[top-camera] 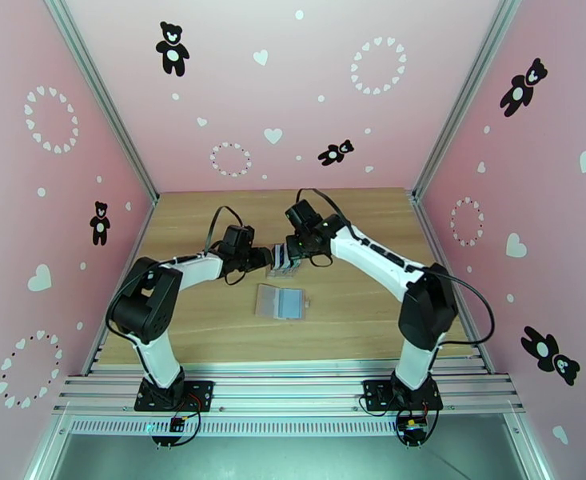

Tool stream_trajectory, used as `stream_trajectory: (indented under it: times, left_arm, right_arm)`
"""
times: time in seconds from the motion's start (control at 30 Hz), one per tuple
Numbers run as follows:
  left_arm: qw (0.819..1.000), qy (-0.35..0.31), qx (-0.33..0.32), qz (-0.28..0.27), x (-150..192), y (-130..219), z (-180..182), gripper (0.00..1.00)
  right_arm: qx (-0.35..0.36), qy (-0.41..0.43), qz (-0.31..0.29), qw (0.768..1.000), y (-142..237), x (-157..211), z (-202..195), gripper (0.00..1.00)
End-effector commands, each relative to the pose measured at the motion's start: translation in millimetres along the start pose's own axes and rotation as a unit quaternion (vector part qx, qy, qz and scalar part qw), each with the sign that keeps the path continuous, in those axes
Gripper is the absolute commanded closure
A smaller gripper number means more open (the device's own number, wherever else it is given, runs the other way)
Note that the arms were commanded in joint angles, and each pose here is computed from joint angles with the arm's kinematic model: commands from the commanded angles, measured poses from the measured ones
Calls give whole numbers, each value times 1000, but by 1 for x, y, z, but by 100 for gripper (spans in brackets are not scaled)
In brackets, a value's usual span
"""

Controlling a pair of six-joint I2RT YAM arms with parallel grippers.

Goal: Put the credit cards into the card holder

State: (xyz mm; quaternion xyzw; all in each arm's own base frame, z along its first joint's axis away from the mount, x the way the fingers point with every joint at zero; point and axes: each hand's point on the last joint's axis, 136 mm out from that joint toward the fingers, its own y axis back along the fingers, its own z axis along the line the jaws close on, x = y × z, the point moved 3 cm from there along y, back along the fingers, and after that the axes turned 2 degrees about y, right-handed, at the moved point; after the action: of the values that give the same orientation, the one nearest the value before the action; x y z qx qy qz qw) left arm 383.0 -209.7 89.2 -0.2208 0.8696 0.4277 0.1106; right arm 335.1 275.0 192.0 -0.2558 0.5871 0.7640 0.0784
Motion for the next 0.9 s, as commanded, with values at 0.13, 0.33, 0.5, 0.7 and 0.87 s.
stream_trajectory:
  times: [0.13, 0.33, 0.5, 0.7, 0.87]
  left_arm:
    - [998, -44, -16, -35, -8, 29, -10, 49]
    - [997, -73, -32, -21, 4, 34, -18, 49]
    - [995, -89, -50, -5, 21, 46, -24, 49]
    - [990, -110, -84, 5, 41, 66, -25, 50]
    - [990, -110, -78, 40, 66, 69, -24, 52]
  right_arm:
    - [-84, -53, -44, 994, 27, 11, 12, 100]
    - [-164, -108, -62, 978, 33, 35, 18, 100]
    - [-205, -136, -60, 967, 28, 55, 18, 100]
    - [-222, -167, -44, 960, 6, 83, 13, 100]
    - [-232, -176, -36, 956, -2, 97, 13, 100]
